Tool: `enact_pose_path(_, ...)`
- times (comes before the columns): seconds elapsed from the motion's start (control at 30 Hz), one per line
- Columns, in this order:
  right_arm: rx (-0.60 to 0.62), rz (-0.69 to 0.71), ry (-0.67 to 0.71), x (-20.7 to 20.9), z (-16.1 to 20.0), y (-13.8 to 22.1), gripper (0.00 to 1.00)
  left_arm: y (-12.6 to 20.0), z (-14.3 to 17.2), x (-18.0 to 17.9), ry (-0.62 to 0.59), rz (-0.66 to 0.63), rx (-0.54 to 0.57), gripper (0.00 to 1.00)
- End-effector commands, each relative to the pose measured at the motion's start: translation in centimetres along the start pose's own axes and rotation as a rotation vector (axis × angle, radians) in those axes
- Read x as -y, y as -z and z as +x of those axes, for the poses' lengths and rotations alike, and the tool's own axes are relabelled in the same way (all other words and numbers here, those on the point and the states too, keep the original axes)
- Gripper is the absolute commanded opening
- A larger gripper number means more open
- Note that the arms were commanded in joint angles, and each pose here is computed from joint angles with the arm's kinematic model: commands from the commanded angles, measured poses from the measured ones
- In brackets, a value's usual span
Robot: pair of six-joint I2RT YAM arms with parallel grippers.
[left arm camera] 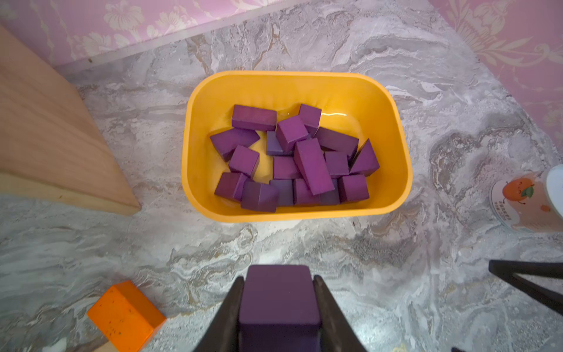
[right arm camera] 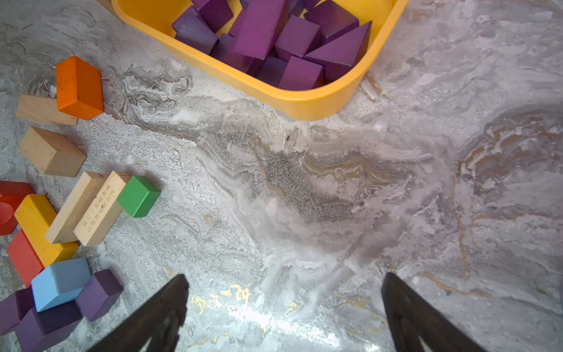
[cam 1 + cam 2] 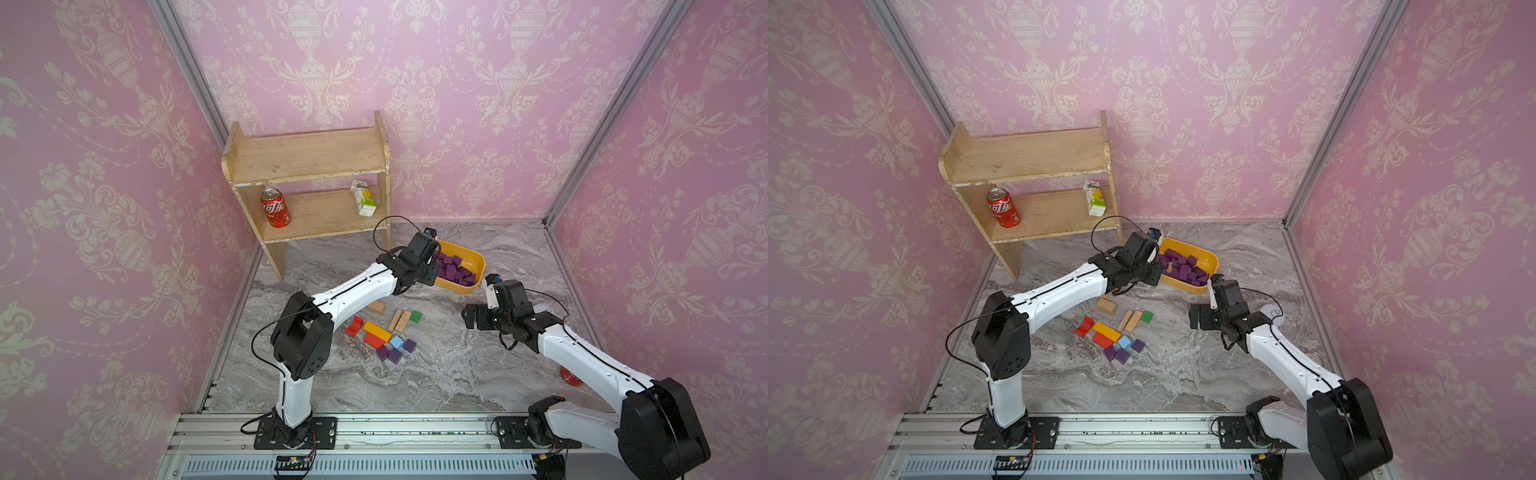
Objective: Pick purple bricks into the storage bin
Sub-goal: Place the building block in the storage box.
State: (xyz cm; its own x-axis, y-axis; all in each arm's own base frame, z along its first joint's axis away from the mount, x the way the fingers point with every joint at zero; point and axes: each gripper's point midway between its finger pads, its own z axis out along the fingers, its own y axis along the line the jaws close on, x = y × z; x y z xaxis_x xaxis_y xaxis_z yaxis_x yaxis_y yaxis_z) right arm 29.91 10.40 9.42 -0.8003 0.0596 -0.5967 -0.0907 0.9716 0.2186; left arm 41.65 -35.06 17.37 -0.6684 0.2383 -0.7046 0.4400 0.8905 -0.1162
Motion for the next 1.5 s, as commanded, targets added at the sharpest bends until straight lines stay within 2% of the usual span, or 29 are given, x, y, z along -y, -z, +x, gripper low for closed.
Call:
enact_pose_path(0.0,0.021,0.004,-0.027,0.1,-0.2,-0.2,1.00,-1.2,-1.0,0.6,-0.031,0.021,-0.001,0.26)
enact_pose_path(0.4,0.032,-0.009,-0.031,0.0,-0.1,-0.2,1.00,-6.1,-2.2,0.7,-0.015,0.036,-0.029,0.28)
enact_pose_path(0.6,0.041,-0.017,-0.036,0.0,0.0,-0.2,1.00,-7.1,-2.5,0.2,-0.029,0.012,-0.023,0.47)
enact_pose_path(0.77,0.039,-0.022,-0.037,-0.1,0.1,-0.2,1.00,-6.9,-2.6,-0.2,-0.030,-0.006,-0.025,0.78)
enact_pose_path(0.87,0.041,-0.028,-0.041,-0.2,0.1,-0.3,1.00,-6.2,-2.8,-0.3,-0.024,-0.005,-0.013,0.92)
enact_pose_path(0.97,0.038,-0.044,-0.043,-0.4,0.1,-0.4,1.00,-4.8,-3.3,-0.2,-0.014,0.005,0.023,0.98)
enact_pose_path(1.27,0.038,-0.081,-0.032,-1.0,0.1,-0.5,1.00,1.2,-3.2,-1.7,0.030,-0.016,0.150,0.99)
enact_pose_path(1.47,0.046,-0.116,-0.025,-1.6,0.2,-0.4,1.00,5.9,-0.7,-3.9,0.043,-0.083,0.170,0.99)
